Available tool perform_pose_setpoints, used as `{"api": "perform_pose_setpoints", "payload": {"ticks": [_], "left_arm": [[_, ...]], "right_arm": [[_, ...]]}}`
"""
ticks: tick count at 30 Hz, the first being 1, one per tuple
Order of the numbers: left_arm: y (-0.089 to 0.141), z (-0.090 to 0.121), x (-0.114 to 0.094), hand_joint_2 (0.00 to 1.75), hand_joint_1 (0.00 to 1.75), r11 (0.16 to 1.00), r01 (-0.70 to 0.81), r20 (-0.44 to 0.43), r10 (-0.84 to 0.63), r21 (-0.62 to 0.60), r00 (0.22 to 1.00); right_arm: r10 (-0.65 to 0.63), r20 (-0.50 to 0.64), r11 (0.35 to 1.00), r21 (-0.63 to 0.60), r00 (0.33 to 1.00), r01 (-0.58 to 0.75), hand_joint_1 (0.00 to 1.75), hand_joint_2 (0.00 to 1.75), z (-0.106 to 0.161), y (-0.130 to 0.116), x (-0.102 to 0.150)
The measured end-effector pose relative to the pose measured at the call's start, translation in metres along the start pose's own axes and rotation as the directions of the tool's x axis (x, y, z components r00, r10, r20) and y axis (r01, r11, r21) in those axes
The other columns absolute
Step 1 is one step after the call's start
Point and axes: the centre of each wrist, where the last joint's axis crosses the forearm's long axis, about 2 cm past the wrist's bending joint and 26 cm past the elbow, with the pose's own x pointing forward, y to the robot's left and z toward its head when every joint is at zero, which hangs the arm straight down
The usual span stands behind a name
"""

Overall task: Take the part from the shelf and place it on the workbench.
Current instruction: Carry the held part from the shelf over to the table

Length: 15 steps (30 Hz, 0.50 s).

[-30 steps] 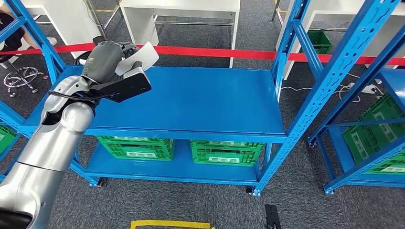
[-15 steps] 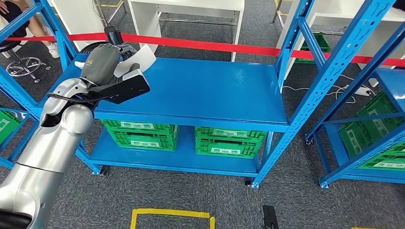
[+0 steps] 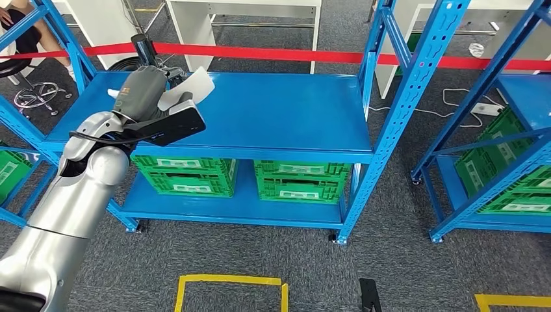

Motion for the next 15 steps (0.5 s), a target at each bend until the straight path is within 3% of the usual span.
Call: {"api": "perform_pose_setpoints", "payload": {"ticks": [15], "left_arm": [[0.0001, -0.0025, 0.0021, 1.75, 1.43, 1.000, -0.001, 0.017, 0.001, 0.002, 1.000]], "right_arm": [[0.005, -0.006, 1.000, 0.006, 1.000, -0.005, 0.00, 1.75, 0.0006, 0.0000, -0.0008]]}}
